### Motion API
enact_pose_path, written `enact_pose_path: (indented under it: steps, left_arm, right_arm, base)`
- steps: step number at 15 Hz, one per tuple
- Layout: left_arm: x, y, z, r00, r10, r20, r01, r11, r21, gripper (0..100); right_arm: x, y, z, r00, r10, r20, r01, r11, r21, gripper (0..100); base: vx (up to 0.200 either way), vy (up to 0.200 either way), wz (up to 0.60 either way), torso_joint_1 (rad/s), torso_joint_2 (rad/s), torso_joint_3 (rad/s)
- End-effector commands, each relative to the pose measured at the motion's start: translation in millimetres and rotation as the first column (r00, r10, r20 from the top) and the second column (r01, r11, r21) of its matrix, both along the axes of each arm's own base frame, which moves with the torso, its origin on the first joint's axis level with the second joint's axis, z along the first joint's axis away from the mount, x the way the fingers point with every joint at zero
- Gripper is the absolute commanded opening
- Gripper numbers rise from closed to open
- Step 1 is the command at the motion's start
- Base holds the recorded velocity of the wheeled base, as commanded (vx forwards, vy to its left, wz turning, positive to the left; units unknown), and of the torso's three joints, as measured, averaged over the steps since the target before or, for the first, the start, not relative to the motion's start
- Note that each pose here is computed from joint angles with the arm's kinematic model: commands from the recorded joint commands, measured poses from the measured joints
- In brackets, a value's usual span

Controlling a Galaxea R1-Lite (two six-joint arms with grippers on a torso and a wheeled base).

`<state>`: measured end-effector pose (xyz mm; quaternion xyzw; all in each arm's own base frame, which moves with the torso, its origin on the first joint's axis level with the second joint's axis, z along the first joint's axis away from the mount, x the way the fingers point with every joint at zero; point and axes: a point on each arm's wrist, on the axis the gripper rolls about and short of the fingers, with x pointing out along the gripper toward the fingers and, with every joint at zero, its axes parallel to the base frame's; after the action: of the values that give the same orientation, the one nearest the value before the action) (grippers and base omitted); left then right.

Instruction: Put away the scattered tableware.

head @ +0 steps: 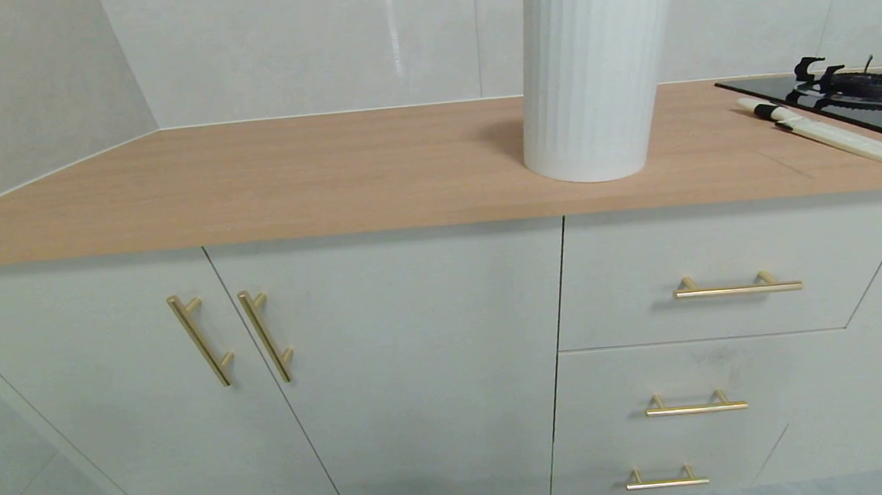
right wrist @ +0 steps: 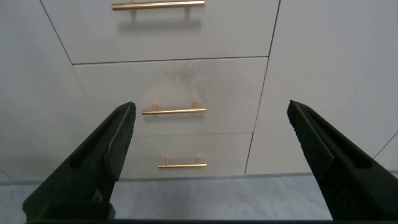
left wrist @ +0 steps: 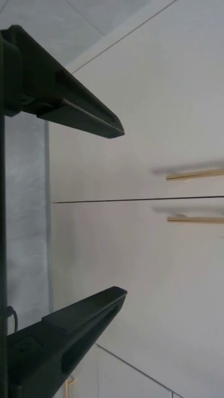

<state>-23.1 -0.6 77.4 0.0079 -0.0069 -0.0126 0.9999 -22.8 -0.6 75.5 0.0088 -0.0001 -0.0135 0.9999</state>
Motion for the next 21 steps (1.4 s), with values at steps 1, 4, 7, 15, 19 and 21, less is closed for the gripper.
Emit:
enact_pose_path:
  steps: [1,4,7,15,19,21]
  left_arm:
    - [0.0,0.0,0.0,1.000,0.001,0.000,-0.001,1.000,0.000,100]
    - [0.0,0.0,0.0,1.000,0.001,0.000,-0.001,1.000,0.000,100]
    - [0.0,0.0,0.0,1.000,0.001,0.000,-0.001,1.000,-0.002,100]
    - [0.0,0.0,0.0,1.000,0.001,0.000,-0.001,1.000,-0.002,100]
    - [0.0,0.0,0.0,1.000,0.001,0.000,-0.001,1.000,0.000,100]
    - [0.0,0.0,0.0,1.000,0.001,0.000,-0.001,1.000,0.000,100]
  right_arm:
    - [0.1,0.0,0.0,1.000,0.001,-0.002,-0.001,1.000,0.001,100]
    - [0.1,0.0,0.0,1.000,0.002,-0.002,-0.002,1.000,0.001,100]
    - [0.1,0.0,0.0,1.000,-0.001,-0.002,0.001,1.000,0.001,100]
    - [0.1,0.0,0.0,1.000,0.001,-0.002,-0.001,1.000,0.001,100]
    - [0.1,0.0,0.0,1.000,0.002,-0.002,-0.002,1.000,0.001,100]
    - [0.1,0.0,0.0,1.000,-0.001,-0.002,0.001,1.000,-0.001,100]
  base:
    - [0.000,0.000,0.00,0.000,0.00,0.000]
    - [0.000,0.000,-0.40,0.002,0.00,0.000]
    - [0.000,0.000,0.00,0.000,0.00,0.000]
    - [0.000,0.000,0.00,0.000,0.00,0.000]
    - [0.000,-0.100,0.00,0.001,0.00,0.005]
    - [0.000,-0.200,0.00,0.002,0.00,0.005]
